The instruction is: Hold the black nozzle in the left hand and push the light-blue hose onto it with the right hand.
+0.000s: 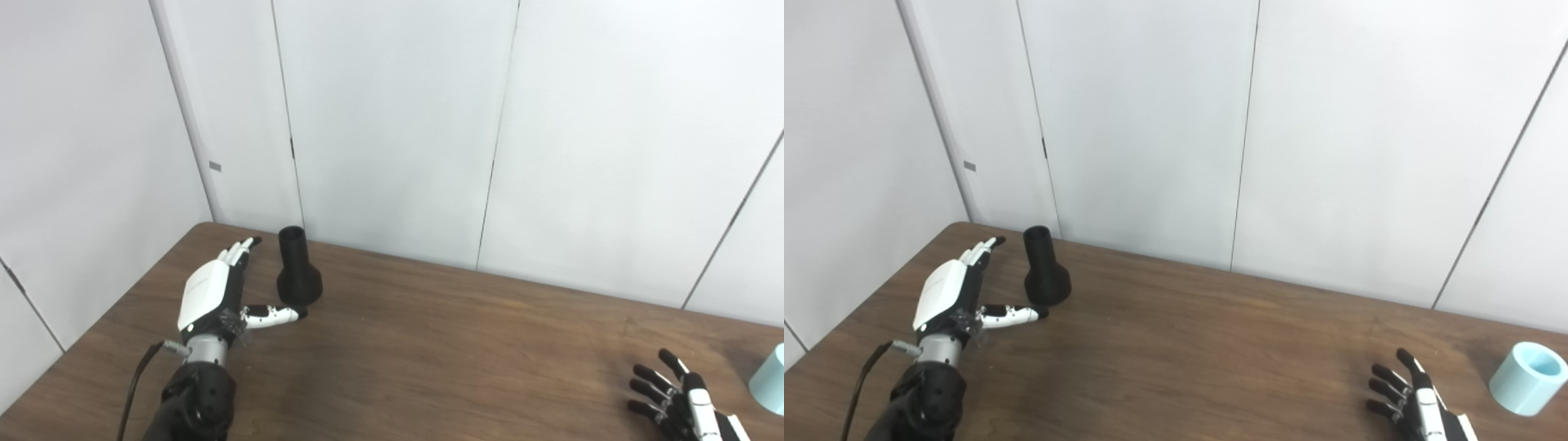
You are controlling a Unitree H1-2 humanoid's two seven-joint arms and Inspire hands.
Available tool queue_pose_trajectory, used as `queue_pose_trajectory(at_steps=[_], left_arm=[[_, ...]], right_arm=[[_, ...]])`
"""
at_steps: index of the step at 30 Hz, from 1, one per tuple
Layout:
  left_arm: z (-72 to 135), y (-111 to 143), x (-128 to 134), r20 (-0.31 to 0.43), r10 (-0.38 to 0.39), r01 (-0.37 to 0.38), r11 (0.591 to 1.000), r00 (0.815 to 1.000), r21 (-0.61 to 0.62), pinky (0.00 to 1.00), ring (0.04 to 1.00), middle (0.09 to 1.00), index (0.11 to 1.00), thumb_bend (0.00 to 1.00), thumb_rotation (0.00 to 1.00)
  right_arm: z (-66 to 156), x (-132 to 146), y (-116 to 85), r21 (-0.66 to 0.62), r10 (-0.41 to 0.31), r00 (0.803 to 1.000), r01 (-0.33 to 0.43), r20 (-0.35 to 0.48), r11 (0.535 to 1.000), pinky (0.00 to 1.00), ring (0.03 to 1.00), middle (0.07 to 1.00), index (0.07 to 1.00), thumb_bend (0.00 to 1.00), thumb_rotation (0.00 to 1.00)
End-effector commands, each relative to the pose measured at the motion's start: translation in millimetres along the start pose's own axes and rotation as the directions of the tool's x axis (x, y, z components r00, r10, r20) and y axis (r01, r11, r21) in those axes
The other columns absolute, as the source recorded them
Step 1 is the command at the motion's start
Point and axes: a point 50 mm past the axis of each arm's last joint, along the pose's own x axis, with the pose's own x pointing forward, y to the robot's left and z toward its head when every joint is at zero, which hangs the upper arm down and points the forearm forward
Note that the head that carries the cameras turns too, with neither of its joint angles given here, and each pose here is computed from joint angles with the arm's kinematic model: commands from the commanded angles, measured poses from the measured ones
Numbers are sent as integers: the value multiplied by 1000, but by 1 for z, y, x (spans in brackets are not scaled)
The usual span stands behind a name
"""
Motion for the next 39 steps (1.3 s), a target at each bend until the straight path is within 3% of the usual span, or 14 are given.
queue_pose_trajectory(at_steps=[1,7,19,34,39], left_arm=[[14,15,19,48,53,-55,998,997,30,1000,995,969,943,1000,257],[15,11,34,16,20,-22,997,1000,71,1000,1000,1000,990,1000,328],[13,-4,56,-42,-9,12,996,999,85,1000,1000,1000,1000,1000,340],[17,-27,81,-123,-89,103,987,988,120,1000,998,966,934,1000,379],[19,-34,83,-127,-108,125,984,986,131,1000,991,954,903,1000,342]], right_arm=[[1,-3,-2,-10,39,999,-39,-17,999,695,823,839,953,240,1000],[3,-4,-3,-1,41,999,-41,-18,999,717,826,837,954,253,1000],[5,-5,-2,16,53,998,-53,-29,998,734,840,849,961,261,1000],[6,-9,0,18,64,998,-63,-30,998,682,823,841,952,284,1000],[6,-10,-1,12,63,998,-63,-27,998,678,805,822,944,302,1000]])
